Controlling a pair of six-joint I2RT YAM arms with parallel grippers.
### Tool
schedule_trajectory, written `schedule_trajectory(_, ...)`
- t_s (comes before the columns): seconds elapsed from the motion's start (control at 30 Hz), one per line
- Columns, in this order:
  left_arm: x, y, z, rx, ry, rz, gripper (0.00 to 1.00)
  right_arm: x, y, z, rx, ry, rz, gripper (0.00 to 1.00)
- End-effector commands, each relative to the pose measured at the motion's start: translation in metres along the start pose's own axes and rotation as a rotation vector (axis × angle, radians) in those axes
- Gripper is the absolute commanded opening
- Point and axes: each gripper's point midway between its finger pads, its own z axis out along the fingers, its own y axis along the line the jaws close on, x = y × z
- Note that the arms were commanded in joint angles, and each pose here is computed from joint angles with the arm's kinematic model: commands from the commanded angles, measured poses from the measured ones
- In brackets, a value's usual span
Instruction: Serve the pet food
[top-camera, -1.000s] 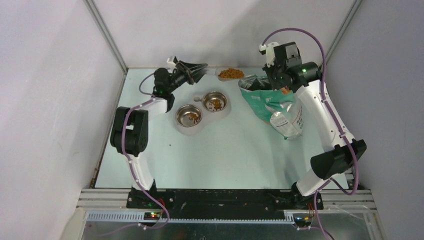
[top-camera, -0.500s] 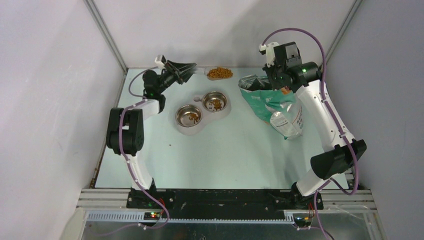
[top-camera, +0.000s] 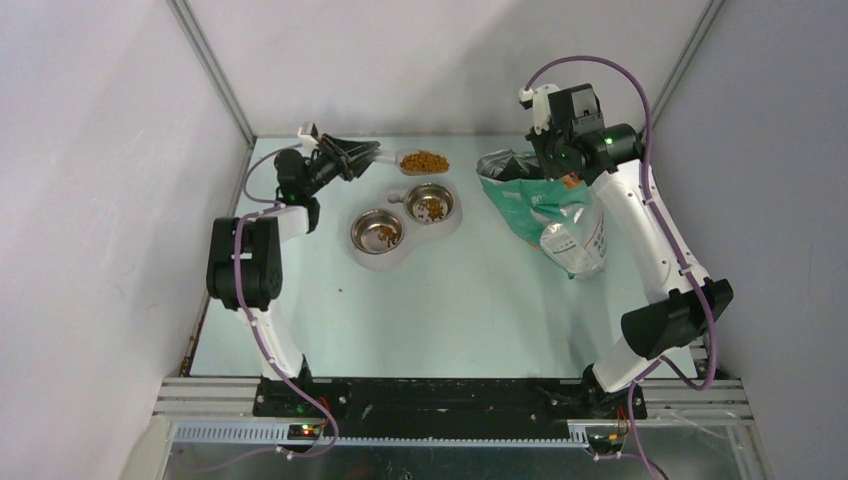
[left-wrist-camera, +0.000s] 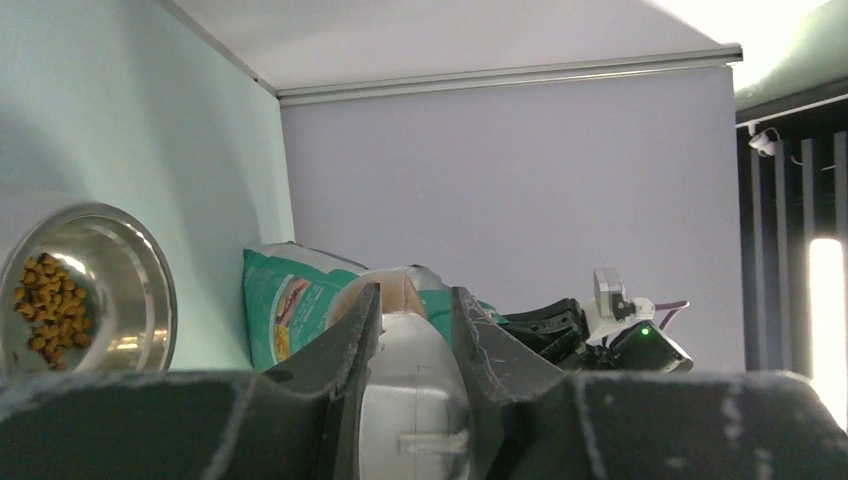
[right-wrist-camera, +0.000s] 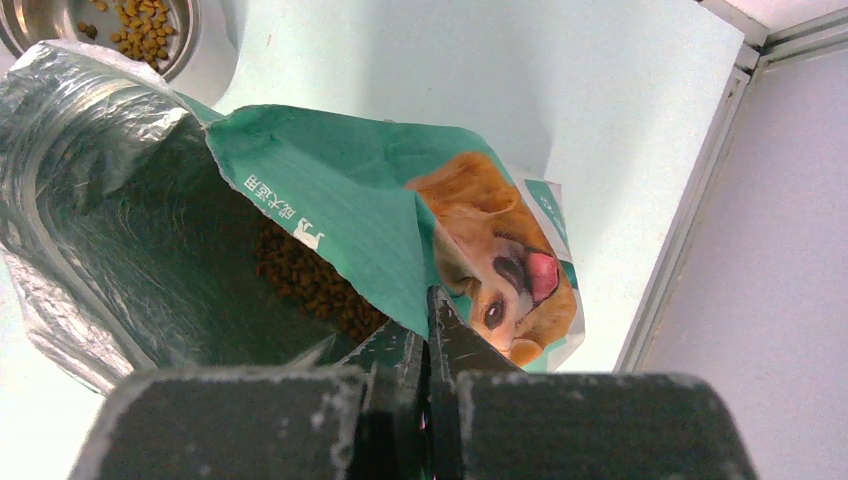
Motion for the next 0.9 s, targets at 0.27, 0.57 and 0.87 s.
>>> schedule_trajectory(0.27, -0.018, 0.02, -0.008, -0.035, -0.007, 0.108, 0.0, 0.025, -0.015, -0.003, 0.045, 0.087, 0.006, 0.0)
schedule_trajectory(0.57, -0.026, 0.057, -0.008, -0.115, 0.002, 0.116, 0.0, 0.024, -0.017, -0.004, 0.052, 0.083, 0.008, 0.0)
schedule_trajectory(0.87, -0.032, 0.094, -0.01, -0.236, 0.004, 0.183, 0.0, 0.024, -0.021, -0.004, 0.056, 0.081, 0.018, 0.0)
